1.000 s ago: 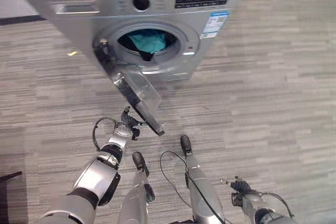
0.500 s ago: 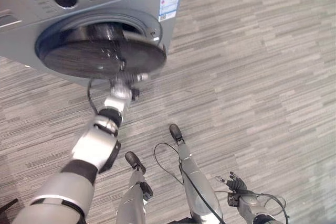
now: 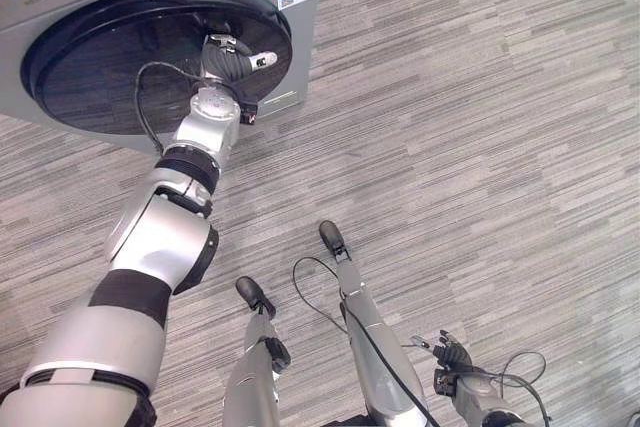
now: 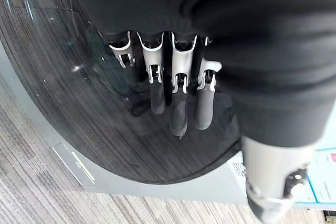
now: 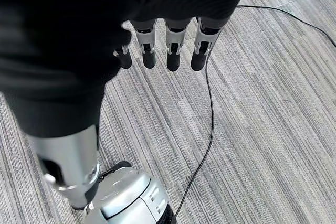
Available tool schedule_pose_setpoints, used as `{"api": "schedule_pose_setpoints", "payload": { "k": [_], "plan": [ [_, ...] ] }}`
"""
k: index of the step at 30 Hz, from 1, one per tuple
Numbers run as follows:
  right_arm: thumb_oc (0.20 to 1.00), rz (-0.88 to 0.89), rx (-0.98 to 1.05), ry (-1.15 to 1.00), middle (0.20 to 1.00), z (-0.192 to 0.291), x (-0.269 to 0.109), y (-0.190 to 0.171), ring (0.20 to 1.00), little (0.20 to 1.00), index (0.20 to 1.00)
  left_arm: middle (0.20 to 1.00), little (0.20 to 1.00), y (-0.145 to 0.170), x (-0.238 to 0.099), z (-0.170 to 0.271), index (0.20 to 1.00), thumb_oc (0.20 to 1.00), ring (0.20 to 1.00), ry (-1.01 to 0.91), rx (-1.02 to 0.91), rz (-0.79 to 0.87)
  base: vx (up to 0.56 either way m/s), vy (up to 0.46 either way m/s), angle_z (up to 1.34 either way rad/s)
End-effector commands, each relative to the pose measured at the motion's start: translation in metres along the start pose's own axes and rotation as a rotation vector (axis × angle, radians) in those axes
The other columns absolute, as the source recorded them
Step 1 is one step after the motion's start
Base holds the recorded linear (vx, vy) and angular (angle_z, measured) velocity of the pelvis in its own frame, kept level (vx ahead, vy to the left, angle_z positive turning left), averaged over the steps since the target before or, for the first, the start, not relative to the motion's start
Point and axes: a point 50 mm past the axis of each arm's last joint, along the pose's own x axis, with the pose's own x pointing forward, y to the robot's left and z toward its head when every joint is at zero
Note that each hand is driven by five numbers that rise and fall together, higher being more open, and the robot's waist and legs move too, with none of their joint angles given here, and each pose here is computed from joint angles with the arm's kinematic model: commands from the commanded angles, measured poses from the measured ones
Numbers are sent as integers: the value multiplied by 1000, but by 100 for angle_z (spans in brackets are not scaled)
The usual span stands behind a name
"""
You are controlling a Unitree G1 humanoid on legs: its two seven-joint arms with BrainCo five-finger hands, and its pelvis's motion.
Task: Grab the laundry basket,head to the washer,open it,put in the laundry and shut it.
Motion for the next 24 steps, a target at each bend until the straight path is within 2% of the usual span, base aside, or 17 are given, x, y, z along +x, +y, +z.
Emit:
{"api": "schedule_pose_setpoints", "payload": {
  "k": [1, 2, 3, 6, 7, 8, 9, 10, 12, 14, 16, 17, 18, 20, 21, 22, 24],
  "plan": [
    [1000, -82, -11, 72, 1000, -28, -9, -27, 1000, 1000, 1000, 1000, 1000, 4, 0, 4, 1000, 1000, 1000, -65, -37, 40, 12, -15, 12],
    [1000, -82, -11, 72, 1000, -28, -9, -27, 1000, 1000, 1000, 1000, 1000, 4, 0, 4, 1000, 1000, 1000, -65, -37, 40, 28, -30, 4],
    [1000, -79, -18, 72, 1000, -29, -9, -26, 1000, 1000, 1000, 1000, 1000, -7, -13, -45, 1000, 1000, 1000, 40, -45, 0, 49, -28, -2],
    [1000, -65, -32, 75, 1000, -30, -10, -22, 1000, 1000, 1000, 1000, 1000, -27, -54, -132, 1000, 1000, 1000, 232, -61, -67, 58, -36, 8],
    [1000, -62, -35, 68, 1000, -28, -10, -20, 1000, 1000, 1000, 1000, 1000, -30, -76, -168, 1000, 1000, 1000, 330, -58, -93, 97, -5, 37],
    [1000, -57, -41, 97, 1000, -34, -11, -19, 1000, 1000, 1000, 1000, 1000, -32, -115, -217, 1000, 1000, 1000, 489, -65, -123, 75, -4, 49],
    [1000, -57, -41, 97, 1000, -34, -11, -19, 1000, 1000, 1000, 1000, 1000, -32, -115, -217, 1000, 1000, 1000, 489, -65, -123, 73, 19, 49],
    [1000, -67, -62, 111, 1000, -37, -11, -22, 1000, 1000, 1000, 1000, 1000, -31, -149, -252, 1000, 1000, 1000, 614, -51, -145, 0, 34, 39],
    [1000, -78, -113, 123, 1000, -34, -9, -27, 1000, 1000, 1000, 1000, 1000, -26, -200, -292, 1000, 1000, 1000, 782, -4, -165, 14, 40, 14],
    [1000, -86, -154, 97, 1000, -20, -4, -29, 1000, 1000, 1000, 1000, 1000, -8, -253, -326, 1000, 1000, 1000, 941, 131, -188, 8, 45, 10],
    [1000, -83, -146, 63, 1000, -7, 0, -28, 1000, 1000, 1000, 1000, 1000, 7, -300, -347, 1000, 1000, 1000, 1083, 178, -180, 43, 5, 32],
    [1000, -66, -186, 51, 1000, 1, 2, -27, 1000, 1000, 1000, 1000, 1000, 31, -351, -363, 1000, 1000, 1000, 1268, 173, -123, 76, -24, 30],
    [1000, -66, -186, 51, 1000, 1, 2, -27, 1000, 1000, 1000, 1000, 1000, 31, -351, -363, 1000, 1000, 1000, 1268, 173, -123, 101, -27, 35],
    [1000, -51, -208, 72, 1000, -5, 1, -29, 1000, 1000, 1000, 1000, 1000, 42, -372, -368, 1000, 1000, 1000, 1330, 184, -117, 56, -8, 32],
    [1000, -26, -270, 109, 1000, -16, -2, -30, 1000, 1000, 1000, 1000, 1000, 58, -410, -371, 1000, 1000, 1000, 1440, 229, -125, 36, 2, 25],
    [1000, -15, -293, 127, 1000, -22, -4, -31, 1000, 1000, 1000, 1000, 1000, 64, -424, -372, 1000, 1000, 1000, 1480, 228, -126, 41, 18, 34],
    [1000, -4, -301, 168, 1000, -33, -8, -34, 1000, 1000, 1000, 1000, 1000, 71, -430, -372, 1000, 1000, 1000, 1496, 178, -80, 17, 20, 59]
  ]
}}
